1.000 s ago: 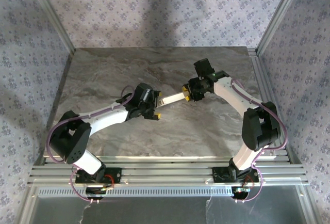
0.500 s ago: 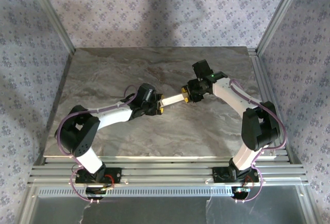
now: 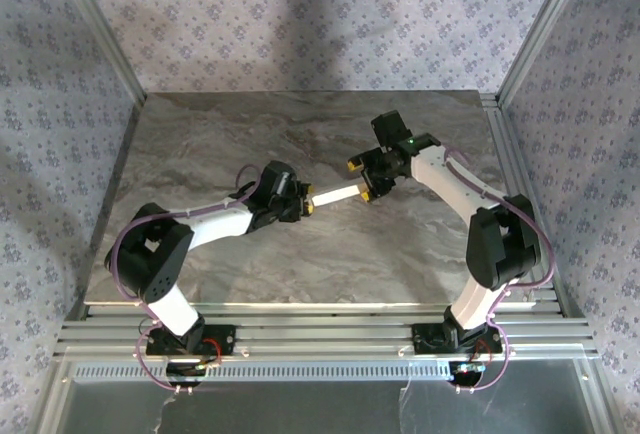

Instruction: Fold the paper box

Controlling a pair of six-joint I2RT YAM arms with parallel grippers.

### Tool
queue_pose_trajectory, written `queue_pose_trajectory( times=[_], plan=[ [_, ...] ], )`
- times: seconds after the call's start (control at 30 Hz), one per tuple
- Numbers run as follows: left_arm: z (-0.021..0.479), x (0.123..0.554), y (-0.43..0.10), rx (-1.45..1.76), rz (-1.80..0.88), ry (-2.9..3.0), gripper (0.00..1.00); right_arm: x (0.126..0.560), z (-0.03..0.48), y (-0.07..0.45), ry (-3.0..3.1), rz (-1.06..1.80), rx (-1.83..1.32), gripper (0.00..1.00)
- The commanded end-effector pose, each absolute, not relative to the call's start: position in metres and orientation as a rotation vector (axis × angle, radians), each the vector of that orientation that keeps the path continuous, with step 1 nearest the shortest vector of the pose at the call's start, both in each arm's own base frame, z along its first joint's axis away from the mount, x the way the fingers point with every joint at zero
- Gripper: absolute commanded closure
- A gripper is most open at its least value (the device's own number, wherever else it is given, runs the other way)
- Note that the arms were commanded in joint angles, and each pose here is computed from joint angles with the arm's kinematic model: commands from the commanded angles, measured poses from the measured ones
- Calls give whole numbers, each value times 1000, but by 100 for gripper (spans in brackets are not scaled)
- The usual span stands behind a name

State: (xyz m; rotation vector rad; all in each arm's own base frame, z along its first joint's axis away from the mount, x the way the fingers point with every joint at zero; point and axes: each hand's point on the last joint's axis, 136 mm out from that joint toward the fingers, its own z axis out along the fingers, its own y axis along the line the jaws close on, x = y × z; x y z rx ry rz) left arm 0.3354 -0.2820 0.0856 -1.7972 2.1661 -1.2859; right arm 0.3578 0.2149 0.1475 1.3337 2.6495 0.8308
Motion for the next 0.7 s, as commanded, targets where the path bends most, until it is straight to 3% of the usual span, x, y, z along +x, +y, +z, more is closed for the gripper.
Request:
queue_pose_trajectory(
  times=[0.0, 0.13, 0.3, 0.5, 0.67],
  plan=[
    [89, 323, -268, -2252, -1308, 1963, 66, 385, 212, 202, 2590, 755, 758, 30],
    [91, 320, -251, -2275, -1279, 1954, 67, 382, 253, 176, 2437, 632, 197, 38],
    [90, 315, -239, -2290, -1259, 1990, 68, 353, 256, 156, 2248, 501, -394, 44],
    [88, 311, -225, -2322, -1236, 1975, 68, 319, 225, 175, 2163, 570, -808, 47],
    [90, 311, -218, -2326, -1230, 1984, 68, 306, 194, 171, 2155, 414, -1015, 47]
  ],
)
